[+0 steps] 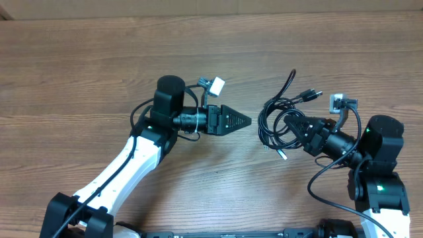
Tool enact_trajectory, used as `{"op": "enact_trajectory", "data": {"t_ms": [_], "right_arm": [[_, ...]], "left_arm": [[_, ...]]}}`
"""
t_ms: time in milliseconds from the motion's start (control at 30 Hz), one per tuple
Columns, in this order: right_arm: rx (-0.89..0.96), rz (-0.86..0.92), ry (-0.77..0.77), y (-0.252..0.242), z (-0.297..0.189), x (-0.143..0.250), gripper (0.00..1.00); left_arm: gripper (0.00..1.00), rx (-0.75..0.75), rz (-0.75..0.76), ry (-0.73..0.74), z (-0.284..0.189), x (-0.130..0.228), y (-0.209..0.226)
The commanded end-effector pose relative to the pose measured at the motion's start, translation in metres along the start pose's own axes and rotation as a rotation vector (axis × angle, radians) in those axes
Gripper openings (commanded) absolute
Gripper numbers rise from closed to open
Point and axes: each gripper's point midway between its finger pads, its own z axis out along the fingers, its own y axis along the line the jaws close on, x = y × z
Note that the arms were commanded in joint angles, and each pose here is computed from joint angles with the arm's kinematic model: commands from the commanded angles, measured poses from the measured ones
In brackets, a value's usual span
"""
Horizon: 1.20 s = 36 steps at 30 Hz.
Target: Untangle cables
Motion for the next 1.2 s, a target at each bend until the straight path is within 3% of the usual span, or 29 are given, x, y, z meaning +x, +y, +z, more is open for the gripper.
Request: {"op": "enact_trajectory", "data": {"t_ms": [0,133,200,233,267,333,500,600,767,800,900,1033,1167], "right_arm": [[-0.1,-0.027,0.007,0.022,-0.003,-0.004,0.04],[-0.101,-0.015,0.006,0.023,-0.003,-0.005,0.04],[-0.101,-0.016,0.006,0.023,-0.003,-0.005,0.04],[-0.101,-0.016,0.006,0.023,-0.003,-0.005,0.04],[-0.101,-0.016,0.006,0.023,-0.003,-0.005,0.04],[-0.101,-0.016,0.006,0.023,-0.003,-0.005,0.04],[-0.093,-0.016,0.002,0.021,-0.003,-0.006,0.04],[-0.064,-0.008,-0.009,0.016,-0.003,-0.007,0.04],[0.019,0.042,-0.013,0.0,-0.002,-0.003,0.61],[0.03,0.051,-0.011,-0.003,-0.002,-0.002,0.66],[0.085,0.092,0.0,-0.014,-0.003,0.004,0.74],[0.085,0.108,0.014,-0.014,-0.003,0.008,0.76],[-0.108,0.071,0.066,0.021,-0.004,0.01,0.76]], "left_arm": [[0.74,0.022,-0.018,0.02,0.008,0.004,-0.017],[0.66,0.047,-0.029,0.022,0.019,0.006,-0.03],[0.51,0.07,-0.002,0.003,0.024,0.002,-0.04],[0.37,0.063,-0.003,-0.014,0.028,0.001,-0.041],[0.15,0.058,-0.001,-0.017,0.031,0.002,-0.041],[0.04,0.059,-0.001,-0.014,0.032,0.002,-0.042],[0.04,0.057,0.0,-0.018,0.032,0.002,-0.042],[0.04,0.06,0.075,-0.024,0.031,0.001,-0.043],[0.04,-0.02,0.33,-0.132,0.028,-0.02,-0.033],[0.04,-0.042,0.355,-0.156,0.028,-0.024,-0.03],[0.04,-0.113,0.442,-0.229,0.023,-0.038,-0.026],[0.04,-0.225,0.557,-0.327,0.01,-0.056,-0.025],[0.04,-0.379,0.705,-0.386,-0.005,-0.061,-0.03]]}}
